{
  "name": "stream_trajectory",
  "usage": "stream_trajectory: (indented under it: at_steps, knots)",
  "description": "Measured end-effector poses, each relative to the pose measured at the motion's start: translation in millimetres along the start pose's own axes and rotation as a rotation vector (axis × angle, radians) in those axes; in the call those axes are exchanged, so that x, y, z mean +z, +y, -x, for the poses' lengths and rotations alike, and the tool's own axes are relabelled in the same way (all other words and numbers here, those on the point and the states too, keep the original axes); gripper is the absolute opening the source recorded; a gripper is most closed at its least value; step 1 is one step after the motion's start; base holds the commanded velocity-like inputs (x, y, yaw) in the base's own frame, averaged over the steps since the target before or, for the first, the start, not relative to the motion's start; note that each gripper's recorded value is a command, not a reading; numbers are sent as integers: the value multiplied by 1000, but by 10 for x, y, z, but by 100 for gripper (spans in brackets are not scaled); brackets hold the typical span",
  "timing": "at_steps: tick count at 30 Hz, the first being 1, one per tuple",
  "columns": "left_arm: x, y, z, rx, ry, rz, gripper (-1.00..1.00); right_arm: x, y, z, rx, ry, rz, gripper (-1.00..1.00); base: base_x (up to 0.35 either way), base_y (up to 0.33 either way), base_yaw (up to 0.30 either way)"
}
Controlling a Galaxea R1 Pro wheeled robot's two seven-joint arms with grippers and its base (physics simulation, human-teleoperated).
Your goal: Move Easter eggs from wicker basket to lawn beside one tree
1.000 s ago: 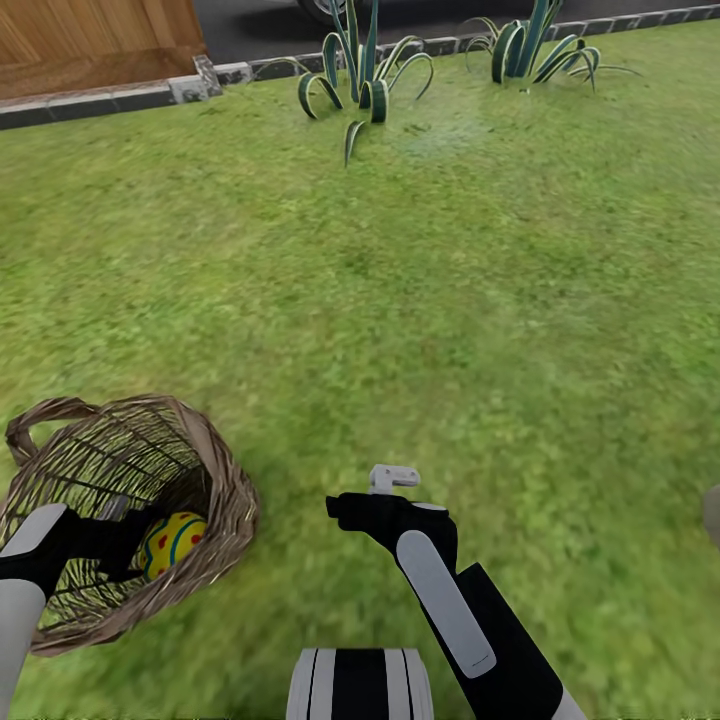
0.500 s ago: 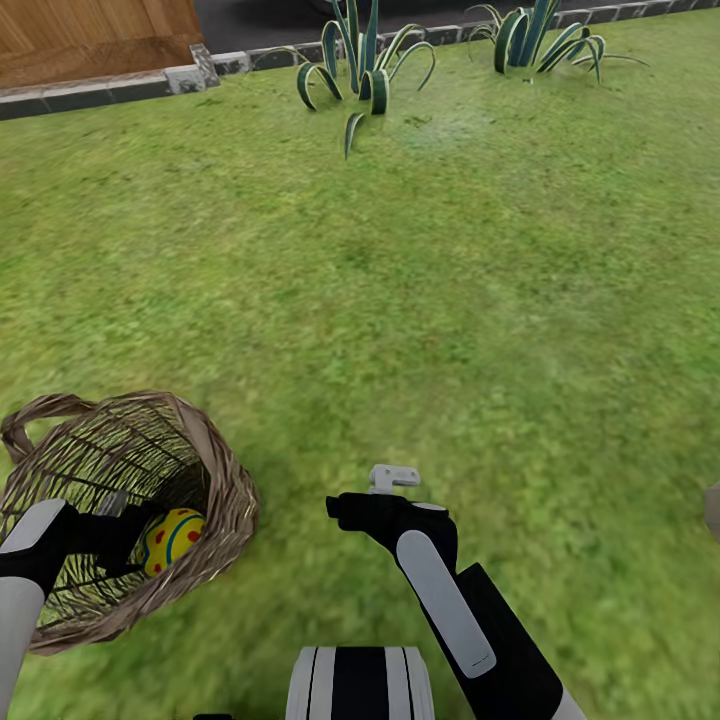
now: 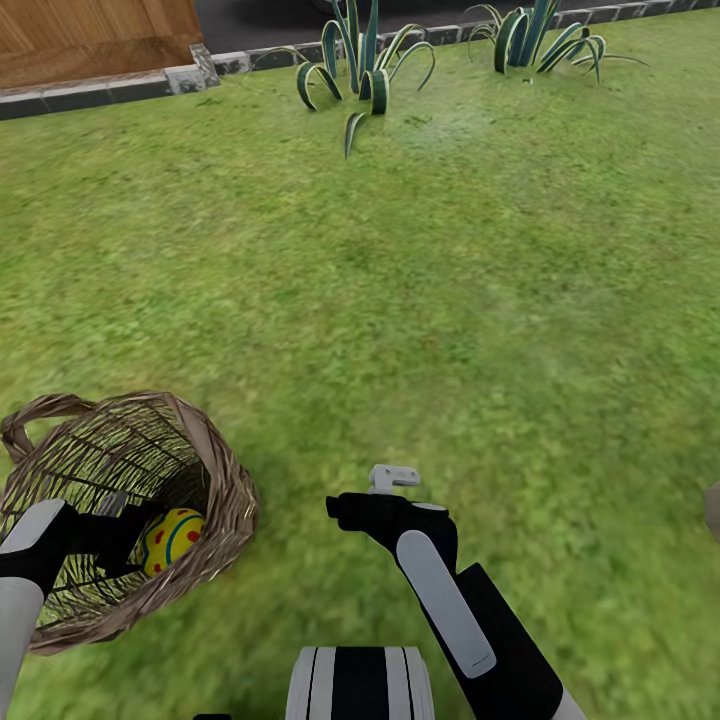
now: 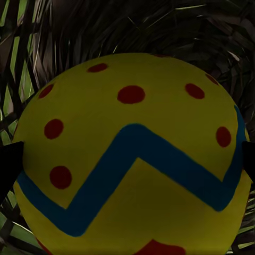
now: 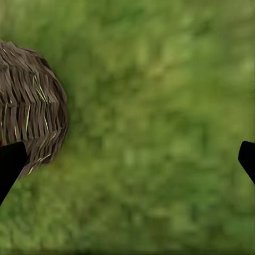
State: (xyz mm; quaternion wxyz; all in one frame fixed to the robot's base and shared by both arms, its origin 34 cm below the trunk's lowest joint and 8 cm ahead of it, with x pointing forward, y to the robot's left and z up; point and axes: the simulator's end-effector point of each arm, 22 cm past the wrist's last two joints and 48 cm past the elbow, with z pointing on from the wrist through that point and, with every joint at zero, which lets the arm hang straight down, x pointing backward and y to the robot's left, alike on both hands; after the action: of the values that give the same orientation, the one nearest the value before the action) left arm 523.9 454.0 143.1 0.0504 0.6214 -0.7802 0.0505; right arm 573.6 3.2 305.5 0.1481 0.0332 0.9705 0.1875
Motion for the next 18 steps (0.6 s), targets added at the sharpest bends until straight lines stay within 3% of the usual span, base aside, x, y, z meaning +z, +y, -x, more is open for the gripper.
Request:
stream_trajectory:
  at_steps: [5, 6, 18]
  knots:
    - [0, 0, 0, 0, 0, 0, 100, 0, 0, 0, 0, 0, 0, 100, 0, 0, 0]
    - [0, 0, -1, 0, 0, 0, -100, 0, 0, 0, 0, 0, 0, 100, 0, 0, 0]
    - [1, 0, -4, 4, 2, 0, -100, 0, 0, 0, 0, 0, 0, 100, 0, 0, 0]
